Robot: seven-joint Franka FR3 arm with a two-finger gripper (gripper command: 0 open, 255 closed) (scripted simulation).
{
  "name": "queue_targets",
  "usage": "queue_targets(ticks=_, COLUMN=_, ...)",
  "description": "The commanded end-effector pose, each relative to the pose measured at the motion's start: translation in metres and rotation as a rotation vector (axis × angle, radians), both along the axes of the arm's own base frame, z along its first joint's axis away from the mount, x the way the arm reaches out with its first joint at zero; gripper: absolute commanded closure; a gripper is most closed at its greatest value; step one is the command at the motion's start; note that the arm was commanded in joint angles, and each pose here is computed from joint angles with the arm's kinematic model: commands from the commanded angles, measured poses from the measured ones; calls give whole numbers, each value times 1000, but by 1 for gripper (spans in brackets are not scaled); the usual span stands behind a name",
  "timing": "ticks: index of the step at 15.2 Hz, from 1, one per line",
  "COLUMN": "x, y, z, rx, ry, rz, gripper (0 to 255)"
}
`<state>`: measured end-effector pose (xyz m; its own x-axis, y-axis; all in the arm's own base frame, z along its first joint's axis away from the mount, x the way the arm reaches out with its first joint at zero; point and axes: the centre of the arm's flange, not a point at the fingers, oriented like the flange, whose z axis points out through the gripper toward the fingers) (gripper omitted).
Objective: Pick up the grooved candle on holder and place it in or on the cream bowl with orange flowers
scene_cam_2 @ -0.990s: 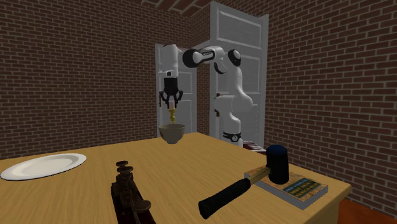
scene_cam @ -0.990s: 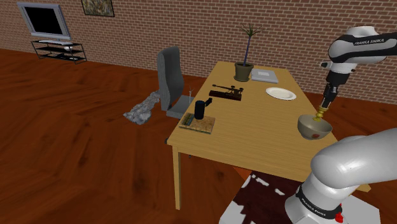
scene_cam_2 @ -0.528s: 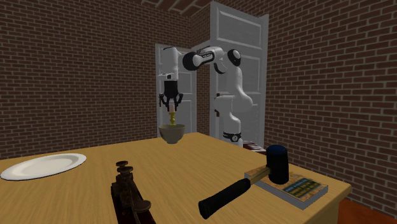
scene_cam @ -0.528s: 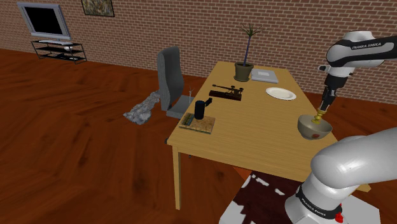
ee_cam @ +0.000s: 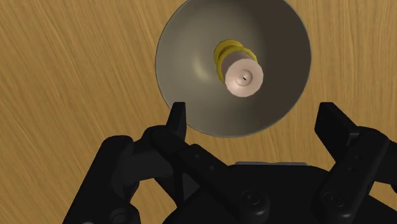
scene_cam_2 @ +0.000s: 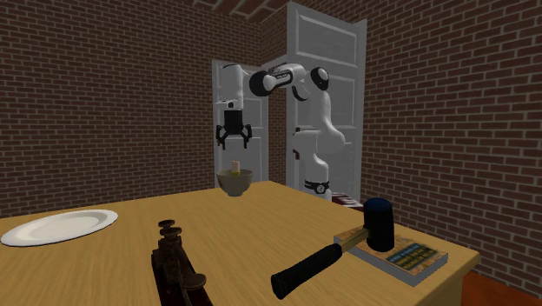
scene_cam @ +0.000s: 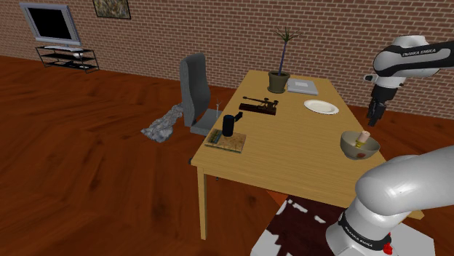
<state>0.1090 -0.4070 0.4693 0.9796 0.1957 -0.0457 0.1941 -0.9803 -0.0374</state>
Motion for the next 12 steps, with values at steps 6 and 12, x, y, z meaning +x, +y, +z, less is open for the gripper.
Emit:
queue_targets(ticks=6, x=3, y=-1, z=50, rx=0, ry=0, rz=0, gripper=0)
queue_targets(ticks=12, x=3, y=-1, z=50, rx=0, ry=0, rz=0, gripper=0)
